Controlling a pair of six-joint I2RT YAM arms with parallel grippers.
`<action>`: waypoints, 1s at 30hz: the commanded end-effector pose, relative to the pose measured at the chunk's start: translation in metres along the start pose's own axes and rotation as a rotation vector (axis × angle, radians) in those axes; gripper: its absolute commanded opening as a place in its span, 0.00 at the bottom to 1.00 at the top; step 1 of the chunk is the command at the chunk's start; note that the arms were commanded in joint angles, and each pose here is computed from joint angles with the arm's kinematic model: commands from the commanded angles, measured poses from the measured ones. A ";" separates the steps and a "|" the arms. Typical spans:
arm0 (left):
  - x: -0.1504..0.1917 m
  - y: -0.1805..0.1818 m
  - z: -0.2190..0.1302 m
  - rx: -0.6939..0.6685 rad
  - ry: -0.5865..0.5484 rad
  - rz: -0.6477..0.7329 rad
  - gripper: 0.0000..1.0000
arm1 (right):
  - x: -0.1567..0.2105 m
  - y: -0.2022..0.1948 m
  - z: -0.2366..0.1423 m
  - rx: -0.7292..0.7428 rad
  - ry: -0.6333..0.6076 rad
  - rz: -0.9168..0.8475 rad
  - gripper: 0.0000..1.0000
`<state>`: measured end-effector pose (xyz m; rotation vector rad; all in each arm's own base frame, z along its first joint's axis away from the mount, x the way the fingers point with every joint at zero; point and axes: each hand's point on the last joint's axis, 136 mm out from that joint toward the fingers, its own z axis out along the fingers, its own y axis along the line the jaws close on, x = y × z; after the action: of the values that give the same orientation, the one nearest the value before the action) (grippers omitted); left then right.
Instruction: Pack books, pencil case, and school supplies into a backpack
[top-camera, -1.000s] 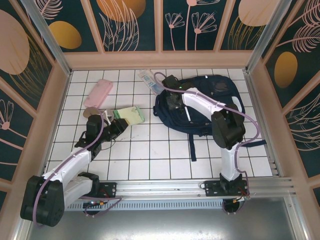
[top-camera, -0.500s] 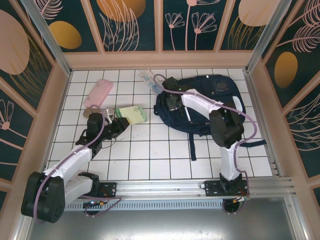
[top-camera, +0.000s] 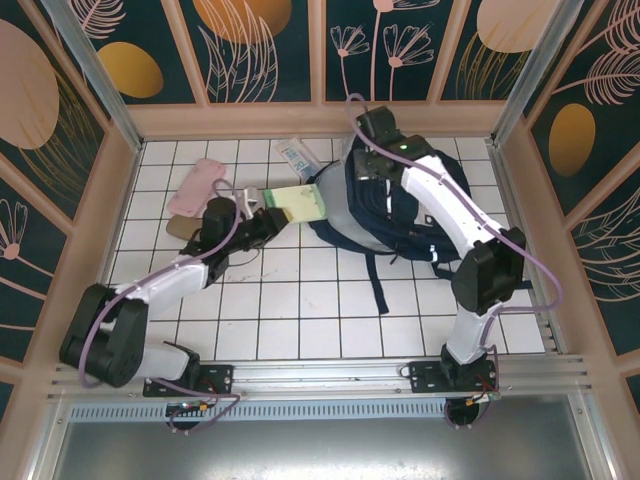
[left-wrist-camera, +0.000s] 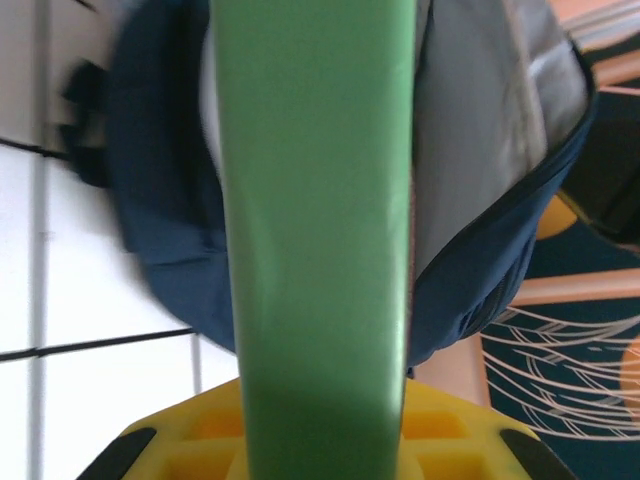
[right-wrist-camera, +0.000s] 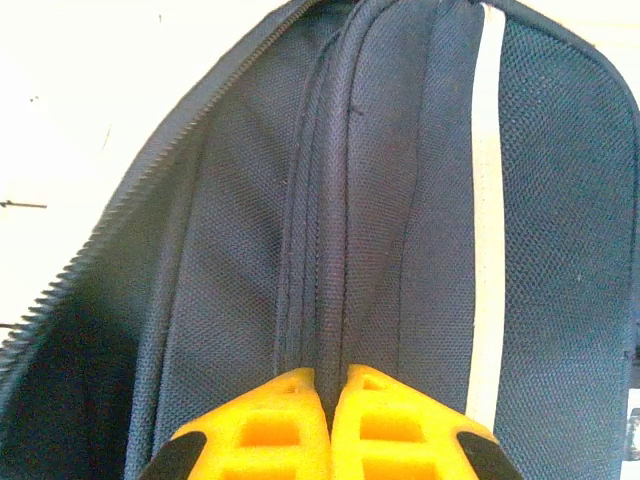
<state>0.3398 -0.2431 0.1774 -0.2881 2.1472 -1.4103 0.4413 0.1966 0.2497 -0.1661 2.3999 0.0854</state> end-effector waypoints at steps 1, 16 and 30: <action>-0.005 -0.047 0.026 0.149 0.005 0.052 0.00 | -0.061 0.011 -0.067 -0.184 -0.202 0.062 0.00; 0.042 -0.088 0.178 0.279 0.180 0.029 0.00 | -0.080 -0.019 -0.118 -0.390 -0.271 0.213 0.00; 0.118 -0.076 0.279 0.161 0.326 0.058 0.04 | -0.076 -0.021 -0.109 -0.399 -0.246 0.234 0.00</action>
<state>0.3927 -0.5299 0.1139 0.0008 2.2682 -1.6929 0.4290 0.1620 0.3032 -0.0054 2.3790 0.5354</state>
